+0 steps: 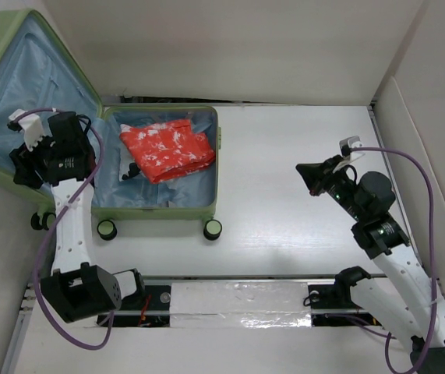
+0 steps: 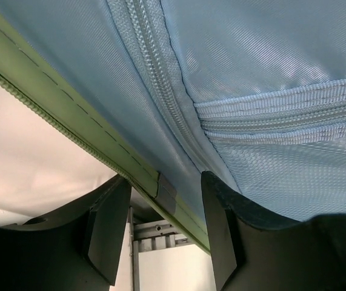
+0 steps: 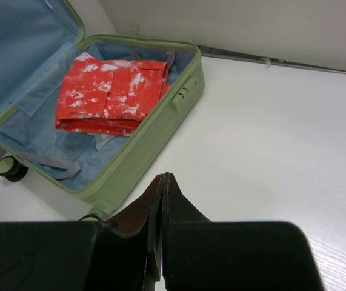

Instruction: Pack the luggage

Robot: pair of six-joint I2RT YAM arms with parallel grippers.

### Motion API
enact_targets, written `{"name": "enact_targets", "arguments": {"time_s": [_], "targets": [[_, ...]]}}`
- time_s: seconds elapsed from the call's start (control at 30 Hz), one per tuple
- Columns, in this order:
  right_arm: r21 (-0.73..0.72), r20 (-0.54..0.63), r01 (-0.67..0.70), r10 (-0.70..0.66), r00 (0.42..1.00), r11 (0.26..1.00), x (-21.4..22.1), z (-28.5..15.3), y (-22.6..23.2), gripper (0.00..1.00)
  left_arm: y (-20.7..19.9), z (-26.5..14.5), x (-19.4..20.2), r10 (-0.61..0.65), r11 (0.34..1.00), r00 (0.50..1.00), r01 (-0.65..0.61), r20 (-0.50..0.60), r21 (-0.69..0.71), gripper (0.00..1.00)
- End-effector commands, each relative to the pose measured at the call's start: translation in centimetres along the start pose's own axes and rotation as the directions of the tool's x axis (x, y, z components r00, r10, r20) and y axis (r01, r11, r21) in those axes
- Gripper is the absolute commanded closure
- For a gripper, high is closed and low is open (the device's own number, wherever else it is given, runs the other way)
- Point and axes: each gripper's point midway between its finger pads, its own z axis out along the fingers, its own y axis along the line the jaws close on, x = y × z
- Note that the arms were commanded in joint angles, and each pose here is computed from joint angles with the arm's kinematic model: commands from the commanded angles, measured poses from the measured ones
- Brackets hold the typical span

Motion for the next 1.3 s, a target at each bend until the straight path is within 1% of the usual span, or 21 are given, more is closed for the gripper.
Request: {"name": "enact_targets", "arguments": {"time_s": [0.0,0.1,0.23,0.27,0.4,0.43,0.53,0.57,0.67,0.7,0.73,0.77,0.83,0.9,0.93,1.0,1.03,1.1,1.17,1.2,1.27], "targets": [[-0.025,0.075,0.039,-0.037,0.996,0.999,-2.9,-0.4,1.1,0.97,1.1,-0.2,-1.3,-0.089,0.996,0.995,0.090,0.038,-0.023,0.54],[-0.021,0.075,0.037,-0.035,0.997,0.999,-2.9,-0.3,1.1,0.97,2.1,-0.6,-0.8,-0.126,0.991,0.991,0.127,0.034,-0.028,0.55],[0.012,0.052,0.035,-0.035,0.998,0.999,-2.5,-0.6,0.5,0.97,2.5,-0.5,1.5,-0.100,0.994,0.995,0.101,0.023,-0.036,0.68],[0.007,0.053,0.036,-0.036,0.998,0.999,-2.4,-0.6,0.7,0.97,2.3,-0.4,2.6,-0.077,0.996,0.997,0.078,0.014,-0.036,0.69],[0.019,0.047,0.029,-0.030,0.998,0.999,-2.2,-0.5,0.6,0.97,3.1,-0.6,3.5,-0.117,0.992,0.993,0.118,0.015,-0.049,0.69],[0.028,0.043,0.030,-0.031,0.999,0.999,-2.0,-0.4,0.4,0.97,3.3,-0.7,3.2,-0.121,0.991,0.992,0.122,0.020,-0.047,0.68],[0.044,0.029,0.033,-0.034,0.999,0.998,-1.8,-0.2,0.2,0.97,3.3,-0.7,2.7,-0.101,0.994,0.995,0.102,0.027,-0.049,0.54],[0.047,0.025,0.037,-0.038,0.999,0.998,-1.8,-0.2,0.1,0.97,3.2,-0.6,2.7,-0.081,0.995,0.996,0.082,0.030,-0.053,0.53],[0.057,0.030,0.038,-0.040,0.999,0.998,-1.8,-0.2,-0.1,0.97,2.3,0.4,1.6,-0.120,0.991,0.992,0.122,0.047,-0.053,0.51],[0.057,0.029,0.038,-0.040,0.999,0.998,-1.7,-0.1,-0.1,0.97,2.3,1.0,2.3,-0.101,0.993,0.995,0.101,0.001,-0.065,0.51],[0.059,0.025,0.037,-0.039,0.999,0.998,-1.6,-0.1,-0.2,0.97,1.6,0.9,1.8,-0.141,0.989,0.990,0.141,-0.008,-0.034,0.52],[0.063,0.015,0.037,-0.038,0.999,0.997,-1.4,0.2,-0.3,0.97,1.1,1.2,1.5,-0.114,0.993,0.993,0.114,-0.001,-0.030,0.52],[0.045,0.001,0.036,-0.036,0.999,0.998,-1.1,0.4,-0.1,0.97,0.7,1.3,1.1,-0.130,0.991,0.992,0.130,0.003,-0.027,0.52],[0.033,-0.012,0.039,-0.039,0.999,0.999,-1.0,0.5,0.1,0.97,0.2,1.6,0.7,-0.112,0.993,0.994,0.113,0.011,-0.022,0.57],[0.031,-0.011,0.042,-0.042,0.999,0.999,-1.0,0.5,0.1,0.97,0.1,1.6,0.7,-0.114,0.993,0.993,0.114,0.004,-0.025,0.69],[0.034,-0.010,0.038,-0.038,0.999,0.999,-0.9,0.6,0.0,0.97,0.0,1.6,0.5,-0.114,0.993,0.993,0.114,-0.004,-0.023,0.76],[0.027,-0.012,0.038,-0.037,0.999,0.999,-0.9,0.7,0.2,0.97,0.2,1.5,0.3,-0.144,0.989,0.990,0.144,-0.003,-0.029,0.86],[0.025,-0.017,0.038,-0.038,0.999,0.999,-0.8,0.8,0.2,0.97,0.9,1.2,0.2,-0.152,0.988,0.988,0.152,-0.003,-0.032,0.97],[0.012,-0.020,0.035,-0.035,0.999,0.999,-0.7,1.0,0.5,0.97,-0.1,0.6,0.4,-0.234,0.971,0.972,0.235,-0.041,0.044,1.00],[0.012,-0.020,0.035,-0.035,0.999,0.999,-0.7,1.2,0.5,0.97,-1.1,-0.9,-0.1,-0.264,0.955,0.964,0.267,-0.041,0.125,1.00],[0.015,-0.035,0.031,-0.031,0.999,0.999,-0.3,1.7,0.3,0.97,-2.2,-3.1,-0.3,-0.278,0.930,0.960,0.280,-0.043,0.240,1.00]]}}
